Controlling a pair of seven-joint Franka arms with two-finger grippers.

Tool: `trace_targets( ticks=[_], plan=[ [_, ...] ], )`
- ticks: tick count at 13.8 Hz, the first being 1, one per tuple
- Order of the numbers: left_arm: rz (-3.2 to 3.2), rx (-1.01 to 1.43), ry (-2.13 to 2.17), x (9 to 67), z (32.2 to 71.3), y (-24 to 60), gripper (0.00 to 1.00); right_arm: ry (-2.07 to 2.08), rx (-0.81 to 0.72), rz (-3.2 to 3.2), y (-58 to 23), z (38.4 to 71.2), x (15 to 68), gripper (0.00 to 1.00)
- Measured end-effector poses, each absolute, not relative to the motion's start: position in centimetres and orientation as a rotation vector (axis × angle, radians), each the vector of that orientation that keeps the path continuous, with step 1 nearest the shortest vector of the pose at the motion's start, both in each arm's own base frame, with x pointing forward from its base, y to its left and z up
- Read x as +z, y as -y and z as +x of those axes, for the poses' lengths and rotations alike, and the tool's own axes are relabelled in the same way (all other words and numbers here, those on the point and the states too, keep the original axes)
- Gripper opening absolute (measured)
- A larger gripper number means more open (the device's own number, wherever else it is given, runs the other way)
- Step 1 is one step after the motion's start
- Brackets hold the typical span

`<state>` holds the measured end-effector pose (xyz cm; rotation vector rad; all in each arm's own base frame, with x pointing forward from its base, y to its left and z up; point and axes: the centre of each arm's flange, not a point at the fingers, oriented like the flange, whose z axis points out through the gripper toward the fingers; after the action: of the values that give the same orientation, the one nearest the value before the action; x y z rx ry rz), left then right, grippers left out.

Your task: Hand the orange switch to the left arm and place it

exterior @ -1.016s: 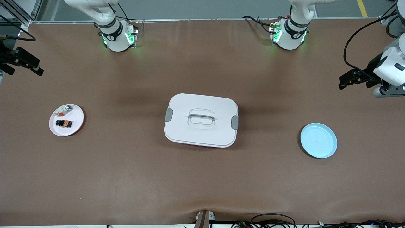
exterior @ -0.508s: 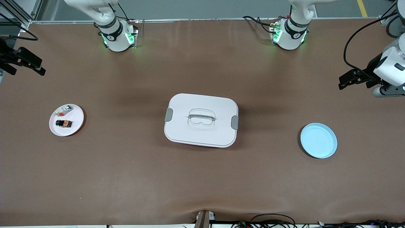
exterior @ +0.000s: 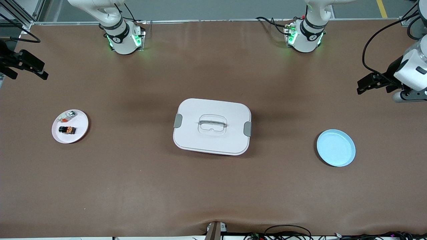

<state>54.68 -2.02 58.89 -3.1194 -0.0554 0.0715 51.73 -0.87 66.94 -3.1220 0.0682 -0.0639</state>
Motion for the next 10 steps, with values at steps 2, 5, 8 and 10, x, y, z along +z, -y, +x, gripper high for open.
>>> trace_targets(
  ticks=[2,5,8,10],
  plan=[
    [-3.119,0.071,0.055,58.88,54.68,2.02,1.0,-0.069,-0.065,-3.122,0.9,51.73,66.95,1.0],
    [-3.119,0.071,0.055,58.89,54.68,2.02,1.0,-0.07,-0.065,-3.125,0.96,51.73,66.95,1.0],
    [-3.12,0.068,0.055,58.98,54.7,2.04,1.0,-0.076,-0.065,-3.133,1.21,51.73,66.95,1.0],
    [-3.12,0.068,0.055,58.98,54.71,2.04,1.0,-0.078,-0.065,-3.134,1.3,51.73,66.94,1.0]
  ],
)
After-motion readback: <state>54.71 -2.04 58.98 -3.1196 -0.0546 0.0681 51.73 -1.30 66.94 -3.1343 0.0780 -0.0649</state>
